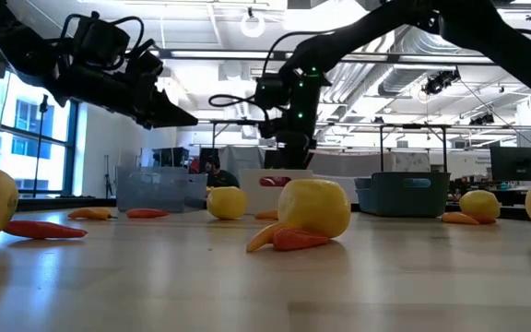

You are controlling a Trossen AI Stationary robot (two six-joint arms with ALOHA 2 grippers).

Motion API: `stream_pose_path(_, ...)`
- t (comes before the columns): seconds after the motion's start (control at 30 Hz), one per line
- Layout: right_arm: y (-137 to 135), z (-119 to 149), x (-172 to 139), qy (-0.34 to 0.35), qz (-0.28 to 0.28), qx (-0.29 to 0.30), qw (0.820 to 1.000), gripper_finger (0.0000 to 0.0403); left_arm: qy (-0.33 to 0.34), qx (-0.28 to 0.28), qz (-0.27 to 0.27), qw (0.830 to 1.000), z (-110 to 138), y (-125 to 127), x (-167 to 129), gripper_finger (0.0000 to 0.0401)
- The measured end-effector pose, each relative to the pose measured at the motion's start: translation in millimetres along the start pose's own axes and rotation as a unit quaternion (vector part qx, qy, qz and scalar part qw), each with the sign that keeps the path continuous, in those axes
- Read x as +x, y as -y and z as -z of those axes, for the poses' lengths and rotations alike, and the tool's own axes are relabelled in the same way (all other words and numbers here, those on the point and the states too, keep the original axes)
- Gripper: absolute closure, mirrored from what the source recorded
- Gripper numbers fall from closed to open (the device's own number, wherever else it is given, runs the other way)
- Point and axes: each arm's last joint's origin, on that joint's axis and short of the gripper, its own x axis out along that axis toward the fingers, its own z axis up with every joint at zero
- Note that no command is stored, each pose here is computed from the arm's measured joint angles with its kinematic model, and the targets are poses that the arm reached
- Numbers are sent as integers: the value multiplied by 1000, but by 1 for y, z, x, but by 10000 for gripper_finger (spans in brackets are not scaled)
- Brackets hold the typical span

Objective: Sort produce into baskets
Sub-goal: Put the red tomato into the white bin, then adjust the red tomatoes in the white bin

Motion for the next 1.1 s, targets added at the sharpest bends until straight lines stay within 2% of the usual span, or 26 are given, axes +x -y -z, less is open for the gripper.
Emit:
stream_pose_path(0.3, -7, 3, -1, -27, 17, -12, 999, 76, 0, 0, 0, 1000, 0, 0, 0, 401)
stream_pose_path(0.57, -11, 12, -4, -78, 3, -41, 996, 76, 0, 0, 0, 1000, 0, 0, 0, 401)
stream_pose_path(0.73, -15, 11, -12, -69, 21, -49, 996, 75, 0, 0, 1, 1000, 0, 0, 0, 401)
stream_pose_path(0.97, -15, 11, -34, -39, 18, -52, 998, 75, 0, -1, 1, 1000, 0, 0, 0, 401)
stream_pose_path(1.1, -14, 4, -33, -3, 25, -44, 999, 97, 3, -4, -1, 1000, 0, -1, 0, 401)
